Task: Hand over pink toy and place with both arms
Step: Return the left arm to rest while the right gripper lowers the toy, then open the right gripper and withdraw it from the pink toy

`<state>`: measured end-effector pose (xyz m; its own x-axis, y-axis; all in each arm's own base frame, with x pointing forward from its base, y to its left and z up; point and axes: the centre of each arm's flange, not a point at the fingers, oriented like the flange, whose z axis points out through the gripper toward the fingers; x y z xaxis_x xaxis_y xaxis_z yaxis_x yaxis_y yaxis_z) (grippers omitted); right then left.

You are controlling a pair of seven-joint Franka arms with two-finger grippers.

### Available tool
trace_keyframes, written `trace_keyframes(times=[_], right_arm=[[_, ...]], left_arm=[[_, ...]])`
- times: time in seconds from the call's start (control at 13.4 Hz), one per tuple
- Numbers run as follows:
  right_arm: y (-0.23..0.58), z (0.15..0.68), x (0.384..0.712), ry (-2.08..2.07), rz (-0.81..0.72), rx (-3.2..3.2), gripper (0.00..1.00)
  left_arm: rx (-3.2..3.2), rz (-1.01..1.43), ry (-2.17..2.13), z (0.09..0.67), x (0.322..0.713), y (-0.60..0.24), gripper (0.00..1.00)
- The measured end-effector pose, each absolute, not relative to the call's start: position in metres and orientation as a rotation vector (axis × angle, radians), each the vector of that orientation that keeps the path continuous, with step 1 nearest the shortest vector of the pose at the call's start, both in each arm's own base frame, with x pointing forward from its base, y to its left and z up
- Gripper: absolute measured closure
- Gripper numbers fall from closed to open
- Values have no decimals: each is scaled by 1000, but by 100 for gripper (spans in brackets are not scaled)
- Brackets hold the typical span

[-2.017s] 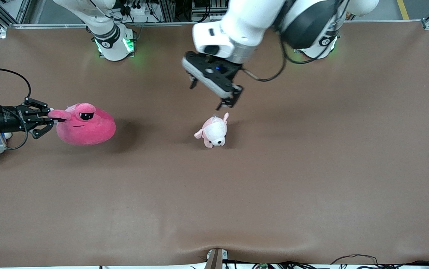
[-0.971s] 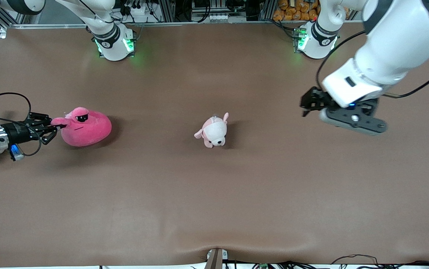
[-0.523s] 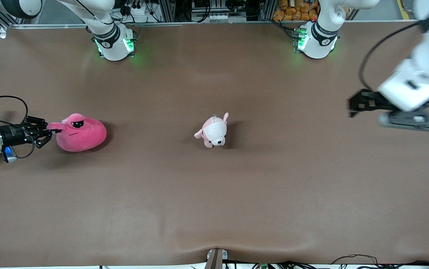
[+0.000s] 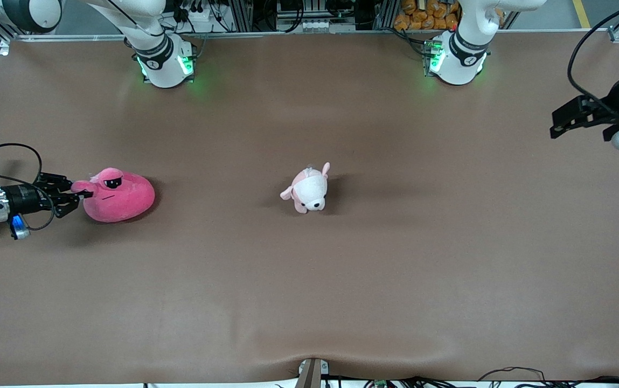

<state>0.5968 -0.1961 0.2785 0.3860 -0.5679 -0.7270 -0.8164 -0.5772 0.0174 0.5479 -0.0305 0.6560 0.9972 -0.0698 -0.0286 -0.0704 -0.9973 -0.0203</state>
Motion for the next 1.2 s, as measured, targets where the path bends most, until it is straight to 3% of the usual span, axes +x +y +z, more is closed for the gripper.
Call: trace_keyframes(times=[0.22, 0.37, 0.82, 1.2], right_arm=[[-195, 280, 598, 1192, 1000, -2312, 19], [-194, 281, 600, 1187, 995, -2315, 0], [-196, 303, 610, 1174, 935, -2349, 0], [-196, 355, 610, 1132, 871, -2406, 0]], left_arm=[[-3124, 52, 139, 651, 533, 10, 0], [-3121, 54, 153, 648, 532, 24, 0], [-3083, 28, 193, 651, 535, 13, 0], [-3079, -4, 200, 660, 537, 10, 0]])
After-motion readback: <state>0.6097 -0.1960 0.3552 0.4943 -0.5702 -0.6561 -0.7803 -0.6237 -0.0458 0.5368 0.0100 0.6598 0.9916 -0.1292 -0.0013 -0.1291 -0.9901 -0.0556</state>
